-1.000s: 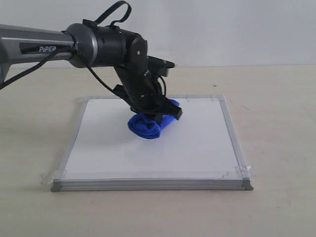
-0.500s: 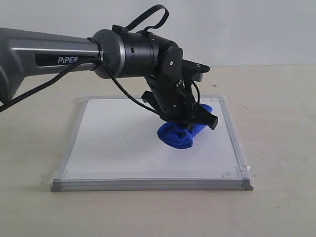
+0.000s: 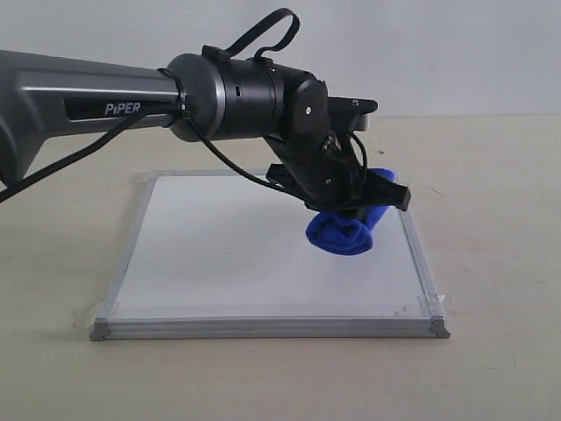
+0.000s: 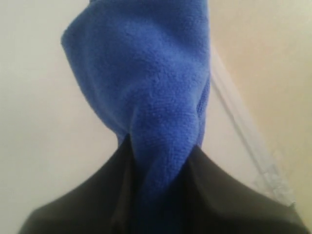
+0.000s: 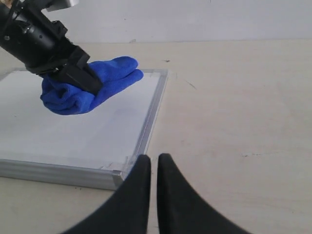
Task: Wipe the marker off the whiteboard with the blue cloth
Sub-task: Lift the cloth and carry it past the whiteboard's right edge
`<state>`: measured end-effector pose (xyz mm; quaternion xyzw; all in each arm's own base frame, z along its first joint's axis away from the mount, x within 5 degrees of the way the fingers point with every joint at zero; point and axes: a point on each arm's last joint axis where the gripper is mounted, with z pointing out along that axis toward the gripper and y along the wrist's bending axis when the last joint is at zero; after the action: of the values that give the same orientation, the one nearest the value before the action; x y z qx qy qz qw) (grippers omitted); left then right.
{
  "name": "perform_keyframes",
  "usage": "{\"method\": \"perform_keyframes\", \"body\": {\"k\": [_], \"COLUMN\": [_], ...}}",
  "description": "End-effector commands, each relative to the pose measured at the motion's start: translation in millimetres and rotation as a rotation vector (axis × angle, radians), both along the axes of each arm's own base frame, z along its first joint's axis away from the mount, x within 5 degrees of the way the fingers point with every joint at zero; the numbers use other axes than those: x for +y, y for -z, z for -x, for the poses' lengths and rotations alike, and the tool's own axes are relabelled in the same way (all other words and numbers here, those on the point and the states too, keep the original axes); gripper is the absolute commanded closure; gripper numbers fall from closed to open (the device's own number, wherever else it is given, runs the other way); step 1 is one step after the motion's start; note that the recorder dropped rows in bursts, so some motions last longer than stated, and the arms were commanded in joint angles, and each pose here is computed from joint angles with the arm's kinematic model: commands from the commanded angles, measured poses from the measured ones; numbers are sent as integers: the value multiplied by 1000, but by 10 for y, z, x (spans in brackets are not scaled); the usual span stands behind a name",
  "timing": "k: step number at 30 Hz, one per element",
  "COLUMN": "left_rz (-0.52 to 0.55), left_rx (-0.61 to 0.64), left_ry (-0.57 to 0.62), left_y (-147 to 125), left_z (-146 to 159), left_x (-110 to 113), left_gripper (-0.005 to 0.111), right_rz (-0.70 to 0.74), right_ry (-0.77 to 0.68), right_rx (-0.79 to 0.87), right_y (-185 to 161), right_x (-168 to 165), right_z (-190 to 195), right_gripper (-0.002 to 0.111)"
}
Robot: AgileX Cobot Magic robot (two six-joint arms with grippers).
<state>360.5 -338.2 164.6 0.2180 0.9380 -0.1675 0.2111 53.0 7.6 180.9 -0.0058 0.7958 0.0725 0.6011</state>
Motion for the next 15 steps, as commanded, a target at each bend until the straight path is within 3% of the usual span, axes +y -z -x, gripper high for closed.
{"method": "perform_keyframes", "body": {"k": [1, 9, 15], "left_rz": [154, 357, 454], "left_rx": [6, 27, -33], "left_ry": [-38, -153, -194], "left_y": [-104, -203, -193], "left_z": [14, -22, 84], "left_x": [-108, -214, -455], "left_gripper": [102, 102, 102], "right_rz": [-2, -2, -2], "right_ry": [3, 3, 3], "right_rx": [-12, -12, -12], "right_y": [-12, -12, -12], "right_x": [-2, -2, -2], "right_z": [1, 1, 1], "right_gripper": [107, 107, 107]}}
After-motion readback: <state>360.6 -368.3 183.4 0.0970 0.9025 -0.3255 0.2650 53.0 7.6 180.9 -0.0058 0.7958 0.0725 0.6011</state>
